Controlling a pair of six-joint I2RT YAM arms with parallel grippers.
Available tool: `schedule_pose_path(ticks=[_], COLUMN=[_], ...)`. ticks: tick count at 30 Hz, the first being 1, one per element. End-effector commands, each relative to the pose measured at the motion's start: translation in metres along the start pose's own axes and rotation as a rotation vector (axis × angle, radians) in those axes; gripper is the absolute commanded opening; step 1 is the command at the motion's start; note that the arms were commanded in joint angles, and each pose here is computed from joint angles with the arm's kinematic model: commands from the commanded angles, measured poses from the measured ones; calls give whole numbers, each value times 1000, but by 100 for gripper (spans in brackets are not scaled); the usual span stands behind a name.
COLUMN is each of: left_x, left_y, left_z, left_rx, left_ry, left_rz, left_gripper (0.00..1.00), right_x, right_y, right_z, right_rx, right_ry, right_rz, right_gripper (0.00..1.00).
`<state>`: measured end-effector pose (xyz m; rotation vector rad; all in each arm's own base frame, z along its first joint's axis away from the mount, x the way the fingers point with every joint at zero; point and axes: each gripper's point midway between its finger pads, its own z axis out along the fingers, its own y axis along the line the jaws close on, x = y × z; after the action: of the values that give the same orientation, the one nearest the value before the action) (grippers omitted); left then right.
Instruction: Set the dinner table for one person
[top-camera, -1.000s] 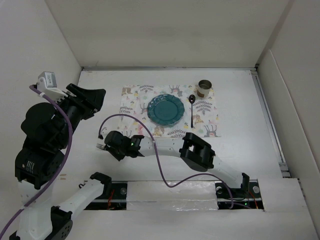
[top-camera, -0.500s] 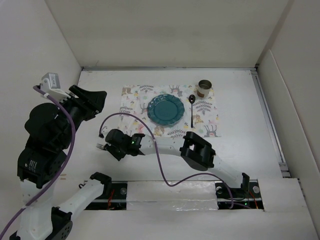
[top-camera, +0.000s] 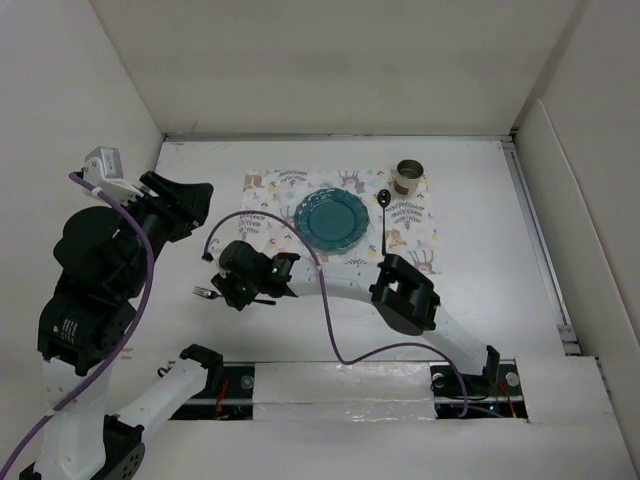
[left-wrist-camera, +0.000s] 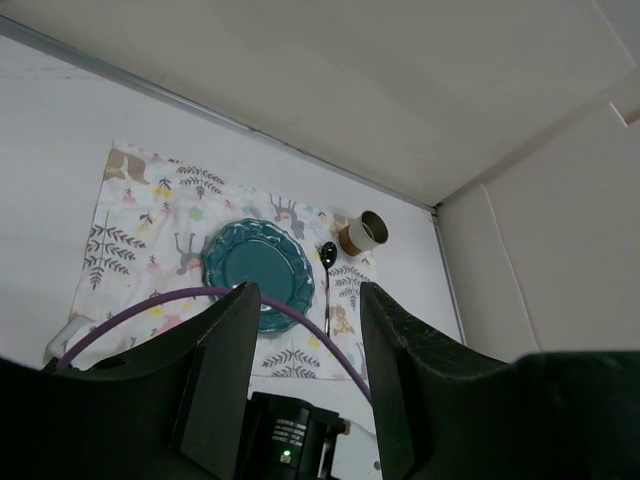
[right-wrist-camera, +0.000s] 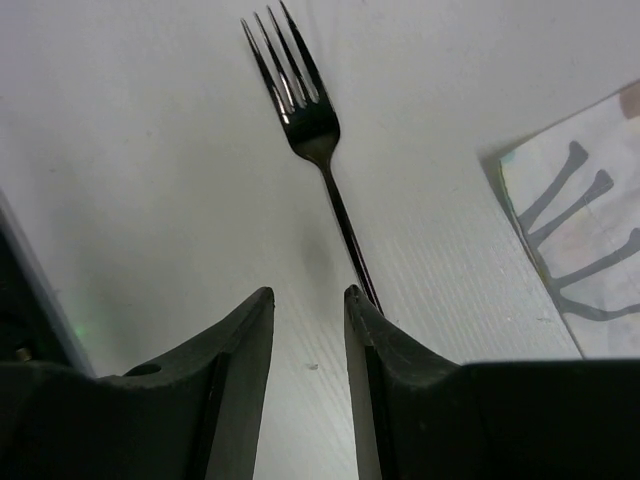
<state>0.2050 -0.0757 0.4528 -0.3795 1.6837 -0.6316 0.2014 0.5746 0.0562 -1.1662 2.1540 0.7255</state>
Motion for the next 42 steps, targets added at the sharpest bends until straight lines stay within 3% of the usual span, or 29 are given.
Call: schedule_pose_path(ticks=[1,7,10,27,30,33,34,36,39,42], left_x=[-7,-4,-5,-2,-3,-2,-1,0,-1,-1], left_y=[-3,2,3,10,10,12,13,14,14,15], left_z=[6,10,13,19,18,19,19,20,19,20], left_rx=[11,-3,-16,-47,-45,-54,-56,-58,-60,-64], left_ry=[-35,-34,-36,-40,-45,-41,-41,-38,-43,-42], left_rz=[17,32,41,51,50,53,52,53,53,50], left_gripper=[41,41,41,41,41,41,41,41,41,41], right_x=[-59,-39,-26,17,25,35,37,36,17,-30], right_y=[17,-11,-13,-11,-12,-17,-19,-16,-8,-3], right_z=[-38,-8,6,23,28,34,36,35,24,0], right_rx=[-115,-36,-42,-8,14,62,75,90,77,75], right_ry=[-160,-97,-30,48,61,69,72,63,15,-92], right_rz=[1,-20,-72,-140,-142,-149,-147,-127,-67,41], right_gripper=[40,49,49,45,42,32,16,3,0,0])
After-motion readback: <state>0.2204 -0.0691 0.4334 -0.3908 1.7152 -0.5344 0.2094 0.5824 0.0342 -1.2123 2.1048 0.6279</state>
